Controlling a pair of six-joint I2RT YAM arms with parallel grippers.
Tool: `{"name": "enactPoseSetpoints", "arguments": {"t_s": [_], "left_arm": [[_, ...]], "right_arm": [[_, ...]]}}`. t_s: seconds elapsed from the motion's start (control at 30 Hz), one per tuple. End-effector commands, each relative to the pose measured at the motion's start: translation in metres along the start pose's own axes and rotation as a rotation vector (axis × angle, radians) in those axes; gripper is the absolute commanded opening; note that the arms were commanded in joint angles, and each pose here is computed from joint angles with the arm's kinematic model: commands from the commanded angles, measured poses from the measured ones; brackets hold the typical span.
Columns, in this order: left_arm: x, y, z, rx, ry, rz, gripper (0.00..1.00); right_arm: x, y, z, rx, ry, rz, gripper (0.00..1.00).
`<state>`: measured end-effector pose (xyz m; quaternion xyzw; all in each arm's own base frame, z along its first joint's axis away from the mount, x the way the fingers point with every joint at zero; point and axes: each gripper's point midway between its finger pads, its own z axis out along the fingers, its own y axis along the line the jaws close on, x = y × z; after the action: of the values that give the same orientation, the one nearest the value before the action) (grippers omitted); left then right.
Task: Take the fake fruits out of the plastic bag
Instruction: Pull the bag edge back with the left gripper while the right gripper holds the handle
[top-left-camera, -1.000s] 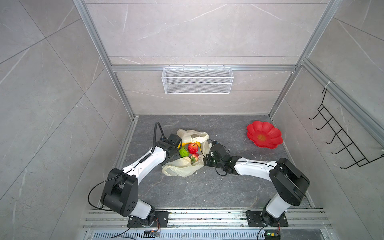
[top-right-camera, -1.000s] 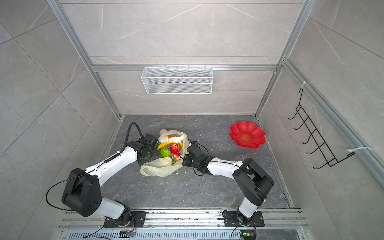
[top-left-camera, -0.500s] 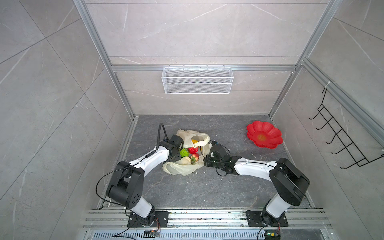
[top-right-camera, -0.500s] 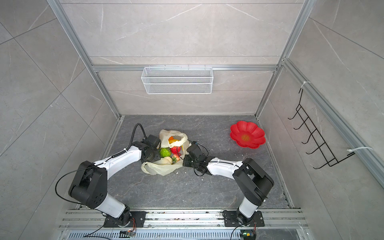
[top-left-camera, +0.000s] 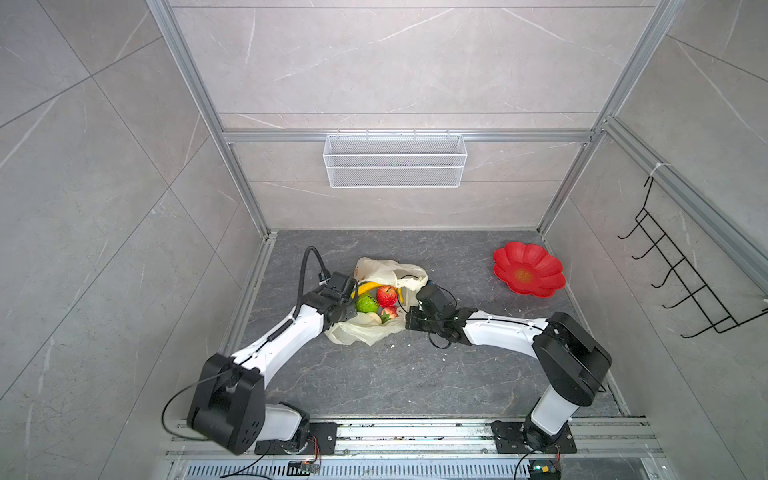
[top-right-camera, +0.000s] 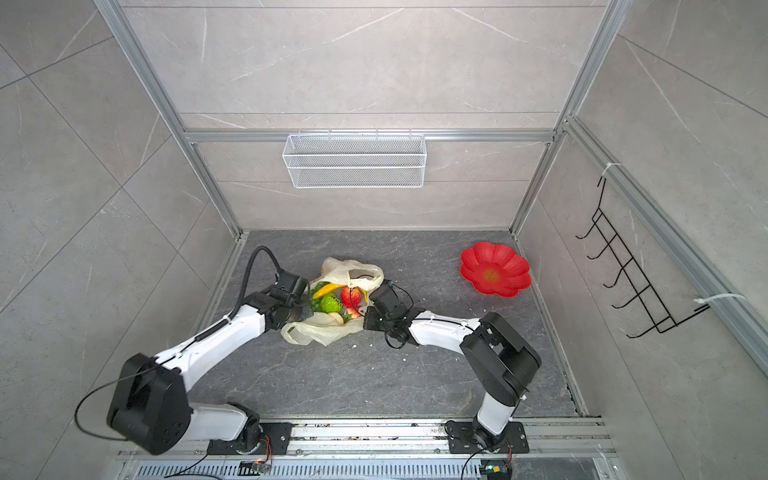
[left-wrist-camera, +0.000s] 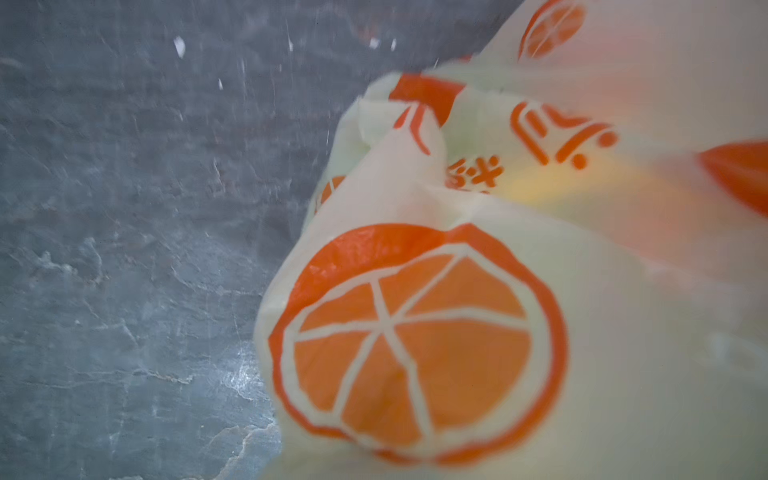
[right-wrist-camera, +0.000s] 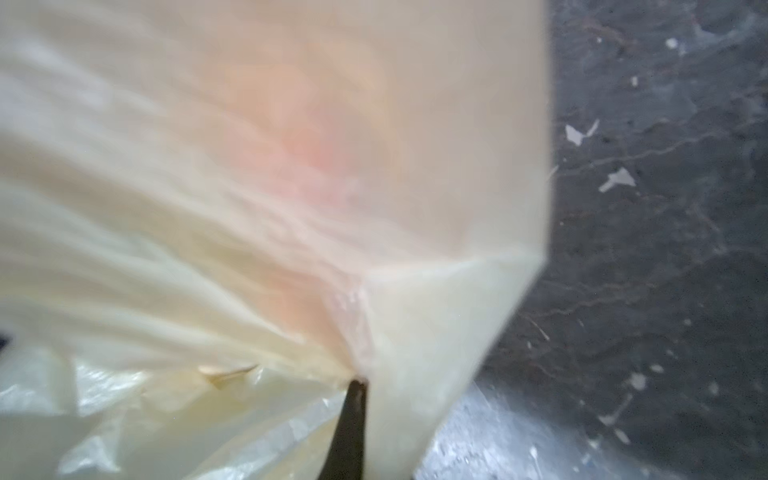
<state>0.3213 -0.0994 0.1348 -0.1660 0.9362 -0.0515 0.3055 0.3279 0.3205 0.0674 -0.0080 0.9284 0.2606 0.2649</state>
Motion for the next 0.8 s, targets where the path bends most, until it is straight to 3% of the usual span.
{"name": "enactPoseSetpoints", "arguments": {"t_s": [0.0, 0.17, 0.3, 0.53, 0.67, 0.77], "left_arm": [[-0.053, -0.001, -0.036, 0.109, -0.188, -0.047, 0.0], [-0.091, 0.022, -0.069, 0.178, -0.307, -0.154, 0.0], [-0.089, 0.035, -0.078, 0.21, -0.36, -0.197, 0.0], [-0.012, 0.008, -0.045, 0.383, -0.117, -0.185, 0.0], [0.041, -0.004, -0.032, 0.342, -0.03, -0.077, 0.0], [0.067, 0.0, -0.023, 0.309, 0.013, -0.064, 0.0]], "right_arm": [[-0.014, 0.011, 0.02, 0.01, 0.007, -0.06, 0.0], [-0.054, 0.057, 0.053, -0.068, -0.026, -0.116, 0.0], [-0.071, 0.081, 0.074, -0.12, -0.028, -0.147, 0.0], [-0.035, 0.042, 0.056, -0.06, 0.008, -0.102, 0.0], [-0.001, 0.002, 0.045, 0.006, 0.041, -0.073, 0.0], [0.018, -0.014, 0.045, 0.027, 0.073, -0.052, 0.01]]}}
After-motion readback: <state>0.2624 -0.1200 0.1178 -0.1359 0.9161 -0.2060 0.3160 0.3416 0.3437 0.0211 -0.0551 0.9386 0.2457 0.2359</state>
